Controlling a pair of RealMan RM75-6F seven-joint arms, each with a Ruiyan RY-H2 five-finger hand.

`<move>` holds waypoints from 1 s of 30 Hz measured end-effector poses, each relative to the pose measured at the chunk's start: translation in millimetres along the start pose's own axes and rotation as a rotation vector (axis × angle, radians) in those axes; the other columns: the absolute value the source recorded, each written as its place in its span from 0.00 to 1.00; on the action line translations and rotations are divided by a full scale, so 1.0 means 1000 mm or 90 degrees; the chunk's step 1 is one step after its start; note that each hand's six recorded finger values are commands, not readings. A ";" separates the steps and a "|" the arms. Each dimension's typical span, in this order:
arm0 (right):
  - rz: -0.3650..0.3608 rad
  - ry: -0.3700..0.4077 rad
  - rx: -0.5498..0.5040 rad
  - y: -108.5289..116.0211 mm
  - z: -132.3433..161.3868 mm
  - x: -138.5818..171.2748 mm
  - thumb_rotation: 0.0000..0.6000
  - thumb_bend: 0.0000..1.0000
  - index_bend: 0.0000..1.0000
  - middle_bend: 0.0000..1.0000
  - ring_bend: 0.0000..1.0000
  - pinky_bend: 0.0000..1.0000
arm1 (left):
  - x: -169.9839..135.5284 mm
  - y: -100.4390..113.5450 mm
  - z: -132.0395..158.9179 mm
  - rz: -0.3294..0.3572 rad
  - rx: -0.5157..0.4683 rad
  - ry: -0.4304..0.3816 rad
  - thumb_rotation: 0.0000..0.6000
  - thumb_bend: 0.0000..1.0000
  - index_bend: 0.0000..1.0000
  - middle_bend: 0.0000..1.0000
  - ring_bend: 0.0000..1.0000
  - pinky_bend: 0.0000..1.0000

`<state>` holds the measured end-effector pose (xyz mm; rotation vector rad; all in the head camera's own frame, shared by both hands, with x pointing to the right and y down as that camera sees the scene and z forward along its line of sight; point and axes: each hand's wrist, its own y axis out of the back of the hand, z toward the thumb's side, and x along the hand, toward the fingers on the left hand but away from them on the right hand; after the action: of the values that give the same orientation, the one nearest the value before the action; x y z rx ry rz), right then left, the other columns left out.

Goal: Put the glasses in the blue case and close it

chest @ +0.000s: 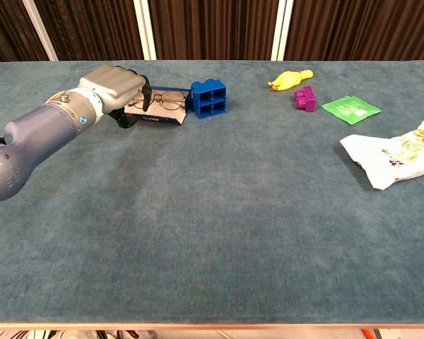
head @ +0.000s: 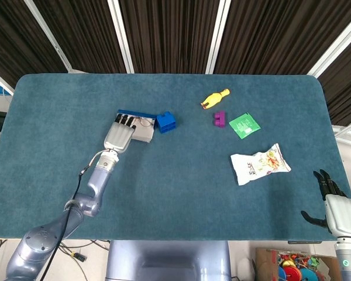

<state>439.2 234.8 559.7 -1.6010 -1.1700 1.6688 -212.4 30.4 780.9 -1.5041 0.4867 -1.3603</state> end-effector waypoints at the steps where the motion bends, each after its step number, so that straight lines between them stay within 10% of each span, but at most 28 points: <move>1: 0.000 0.000 0.000 0.000 0.000 0.000 1.00 0.26 0.02 0.00 0.16 0.32 | -0.001 -0.001 -0.001 -0.001 0.001 0.000 1.00 0.42 0.47 0.16 0.10 0.13; 30: 0.003 -0.004 0.002 -0.001 0.000 0.000 1.00 0.26 0.02 0.00 0.16 0.32 | 0.001 -0.001 -0.007 0.004 -0.001 0.023 1.00 0.42 0.59 0.18 0.10 0.12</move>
<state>439.5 234.9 560.4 -1.5991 -1.1661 1.6795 -218.5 27.2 780.9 -1.4798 0.5156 -1.3847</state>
